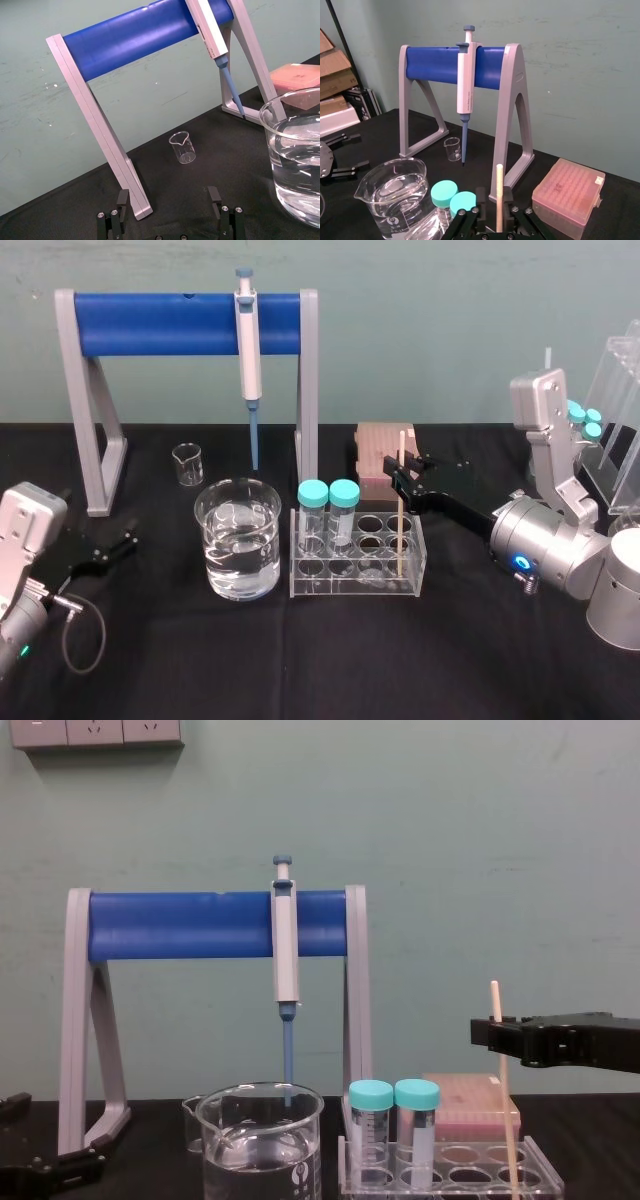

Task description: Hold the thermometer with one hand and immerse one end into the beaker, then reinsert it into the test tube rack.

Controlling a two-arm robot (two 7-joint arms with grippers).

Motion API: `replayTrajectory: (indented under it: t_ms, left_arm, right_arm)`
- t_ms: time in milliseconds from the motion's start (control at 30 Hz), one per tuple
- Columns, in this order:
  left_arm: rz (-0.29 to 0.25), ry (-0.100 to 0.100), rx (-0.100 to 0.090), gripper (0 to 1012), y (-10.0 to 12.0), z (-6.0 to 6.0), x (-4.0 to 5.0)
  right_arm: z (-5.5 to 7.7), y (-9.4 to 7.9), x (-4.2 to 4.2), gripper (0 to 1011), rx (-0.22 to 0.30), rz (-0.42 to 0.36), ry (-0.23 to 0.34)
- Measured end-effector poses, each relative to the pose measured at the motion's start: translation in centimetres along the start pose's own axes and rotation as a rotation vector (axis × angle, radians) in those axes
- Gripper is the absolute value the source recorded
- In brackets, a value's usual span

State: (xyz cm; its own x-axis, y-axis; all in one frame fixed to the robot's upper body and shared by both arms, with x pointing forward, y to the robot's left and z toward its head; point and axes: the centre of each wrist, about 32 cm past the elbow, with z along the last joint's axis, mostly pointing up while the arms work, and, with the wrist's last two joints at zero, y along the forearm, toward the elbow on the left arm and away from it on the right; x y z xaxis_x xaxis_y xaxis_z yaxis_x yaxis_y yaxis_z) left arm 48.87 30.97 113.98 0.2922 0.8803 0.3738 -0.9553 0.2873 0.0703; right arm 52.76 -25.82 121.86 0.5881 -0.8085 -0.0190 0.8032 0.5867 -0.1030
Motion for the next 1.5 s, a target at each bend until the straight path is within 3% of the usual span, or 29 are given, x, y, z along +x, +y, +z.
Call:
replayTrajectory:
  t_ms: [833, 1033, 1233, 1267, 1400, 1500]
  left_arm:
    - [0.0, 0.0, 0.0, 1004, 0.0, 0.0, 0.0]
    - [0.0, 0.0, 0.0, 1004, 0.0, 0.0, 0.0]
    - [0.0, 0.0, 0.0, 1004, 0.0, 0.0, 0.0]
    - [0.0, 0.0, 0.0, 1004, 0.0, 0.0, 0.0]
    - [0.0, 0.0, 0.0, 1004, 0.0, 0.0, 0.0]
    - [0.0, 0.0, 0.0, 1004, 0.0, 0.0, 0.0]
  right_arm:
    - [0.0, 0.0, 0.0, 970, 0.0, 0.0, 0.0]
    - [0.0, 0.0, -0.01, 1003, 0.005, 0.0, -0.002]
    - [1.6, 0.7, 0.2, 1003, 0.126, -0.055, -0.046]
    - [1.6, 0.7, 0.2, 1003, 0.126, -0.055, -0.046]
    - [2.0, 1.2, 0.42, 1003, 0.224, -0.176, -0.025]
    - [1.7, 1.3, 0.25, 1003, 0.256, -0.282, 0.017]
